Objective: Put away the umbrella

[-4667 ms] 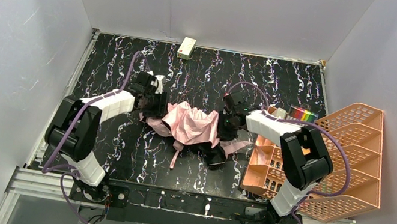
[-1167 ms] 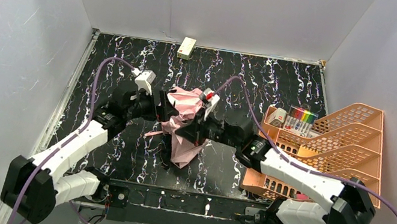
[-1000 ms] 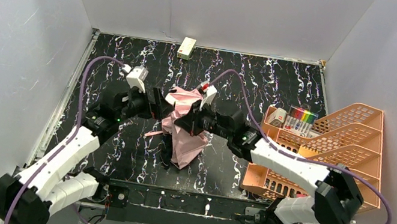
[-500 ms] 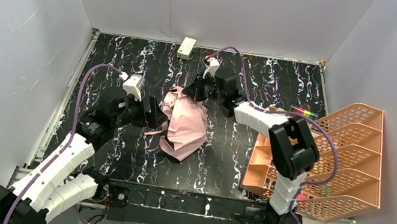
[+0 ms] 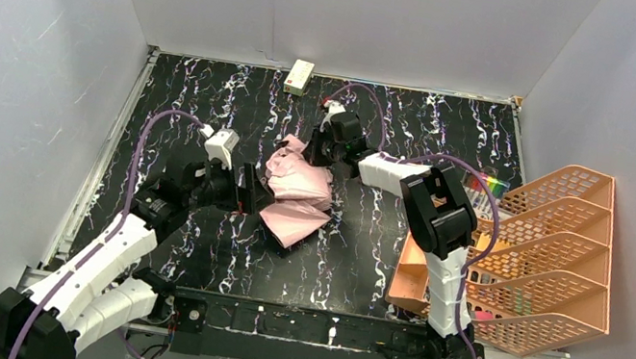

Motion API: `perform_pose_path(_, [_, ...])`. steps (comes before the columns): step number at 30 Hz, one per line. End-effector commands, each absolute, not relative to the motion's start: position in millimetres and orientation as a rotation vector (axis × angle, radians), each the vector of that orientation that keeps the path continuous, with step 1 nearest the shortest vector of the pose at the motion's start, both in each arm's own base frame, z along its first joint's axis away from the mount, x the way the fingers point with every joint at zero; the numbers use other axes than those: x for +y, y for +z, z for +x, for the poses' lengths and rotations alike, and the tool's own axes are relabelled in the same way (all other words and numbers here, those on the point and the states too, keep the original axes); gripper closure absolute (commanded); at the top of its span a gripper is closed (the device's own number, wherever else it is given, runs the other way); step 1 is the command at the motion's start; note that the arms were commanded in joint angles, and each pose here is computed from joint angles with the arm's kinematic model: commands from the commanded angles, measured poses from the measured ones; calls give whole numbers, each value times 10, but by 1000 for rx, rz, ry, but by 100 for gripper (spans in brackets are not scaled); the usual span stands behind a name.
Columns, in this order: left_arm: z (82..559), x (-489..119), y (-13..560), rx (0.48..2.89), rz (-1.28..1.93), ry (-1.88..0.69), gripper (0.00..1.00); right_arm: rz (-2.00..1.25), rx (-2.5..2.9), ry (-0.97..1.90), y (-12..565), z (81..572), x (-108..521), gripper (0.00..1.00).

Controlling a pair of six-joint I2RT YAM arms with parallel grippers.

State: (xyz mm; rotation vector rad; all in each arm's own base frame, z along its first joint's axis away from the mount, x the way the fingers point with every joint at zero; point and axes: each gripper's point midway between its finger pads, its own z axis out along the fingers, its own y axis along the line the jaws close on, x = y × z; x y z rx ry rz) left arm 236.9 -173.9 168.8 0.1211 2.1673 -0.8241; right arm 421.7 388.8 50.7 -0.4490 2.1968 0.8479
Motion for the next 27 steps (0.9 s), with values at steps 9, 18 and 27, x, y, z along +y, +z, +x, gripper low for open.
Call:
perform_pose_path(9, [2331, -2014, 1381, 2197, 136, -987, 2, -110, 2405, 575, 6, 4219, 3162, 100])
perform_pose_path(18, [2614, -1949, 1121, 2201, 87, -856, 15, -158, 2407, 660, 36, 4096, 3224, 100])
perform_pose_path(27, [2738, -2109, 1097, 2151, 144, -929, 50, -187, 2421, 684, 9, 4066, 3242, 100])
